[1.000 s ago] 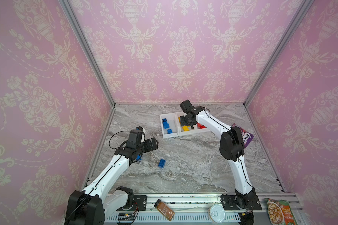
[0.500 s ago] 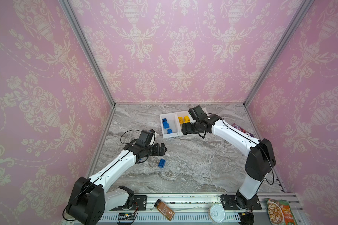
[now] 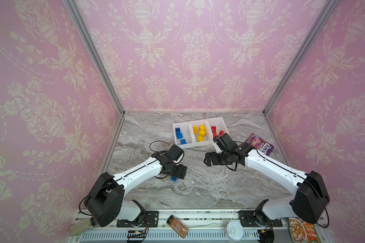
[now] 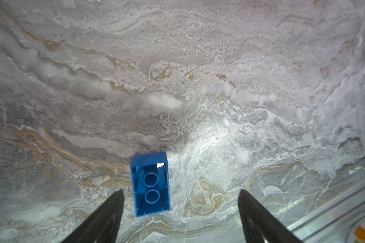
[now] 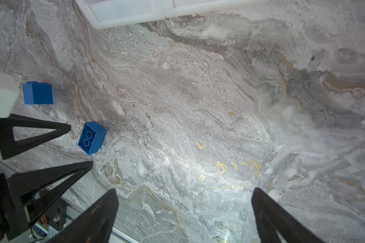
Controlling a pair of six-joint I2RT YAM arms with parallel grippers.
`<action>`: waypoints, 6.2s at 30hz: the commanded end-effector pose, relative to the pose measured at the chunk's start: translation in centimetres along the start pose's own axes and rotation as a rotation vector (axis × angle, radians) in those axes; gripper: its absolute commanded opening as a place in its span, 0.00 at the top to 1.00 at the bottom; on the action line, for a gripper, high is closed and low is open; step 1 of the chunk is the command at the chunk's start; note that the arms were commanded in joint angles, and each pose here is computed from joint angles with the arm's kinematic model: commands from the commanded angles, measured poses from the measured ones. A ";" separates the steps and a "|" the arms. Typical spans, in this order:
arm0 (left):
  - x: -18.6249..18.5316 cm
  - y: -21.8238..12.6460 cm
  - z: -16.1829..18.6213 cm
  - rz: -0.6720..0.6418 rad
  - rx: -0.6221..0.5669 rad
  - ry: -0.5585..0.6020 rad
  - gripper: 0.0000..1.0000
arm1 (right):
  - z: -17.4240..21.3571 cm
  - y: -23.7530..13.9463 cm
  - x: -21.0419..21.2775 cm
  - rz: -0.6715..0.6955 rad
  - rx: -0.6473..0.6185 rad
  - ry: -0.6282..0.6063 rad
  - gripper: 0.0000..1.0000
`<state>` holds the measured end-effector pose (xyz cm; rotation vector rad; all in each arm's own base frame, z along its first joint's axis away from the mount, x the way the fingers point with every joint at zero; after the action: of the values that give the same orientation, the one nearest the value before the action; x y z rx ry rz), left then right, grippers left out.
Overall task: Sort the legos into containers by color
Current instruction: 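Lower the left gripper onto a blue brick while the right draws back, then carry the blue brick with the left gripper over the blue compartment, then open the left gripper to drop the blue brick into the blue compartment, then move the left gripper back to the last blue brick on the table, then close the left gripper on the last blue brick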
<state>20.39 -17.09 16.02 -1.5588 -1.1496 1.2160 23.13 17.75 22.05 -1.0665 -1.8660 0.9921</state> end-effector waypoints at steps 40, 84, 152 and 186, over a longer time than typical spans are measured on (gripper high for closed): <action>0.0 3.8 -0.5 -0.232 0.132 0.045 0.68 | 1.4 -1.6 -0.5 0.022 -0.020 0.036 0.00; -3.2 -0.5 -22.4 -0.030 -0.534 0.006 0.71 | 2.2 -2.9 -0.2 -0.032 -0.100 0.086 0.00; 6.7 -6.6 -4.1 -0.229 -0.248 -0.240 0.01 | 1.0 -0.8 0.0 -0.060 -0.060 0.033 0.00; 15.5 -1.5 -3.8 -0.275 0.012 -0.542 0.34 | 0.9 -0.9 -0.1 -0.088 -0.088 0.036 0.00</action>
<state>24.89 -2.08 14.28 -1.0148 -1.6424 1.4802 22.10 17.37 21.82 -1.0330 -1.8932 0.8777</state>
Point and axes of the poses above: each gripper's point midway between its finger pads, its own y axis out along the fingers, its own x axis along the line the jaws close on, z = x × y, the point moved 10 cm from there along -y, back along the fingers, and after that the axes turned 12 degrees about -y, right-handed, at the moved point
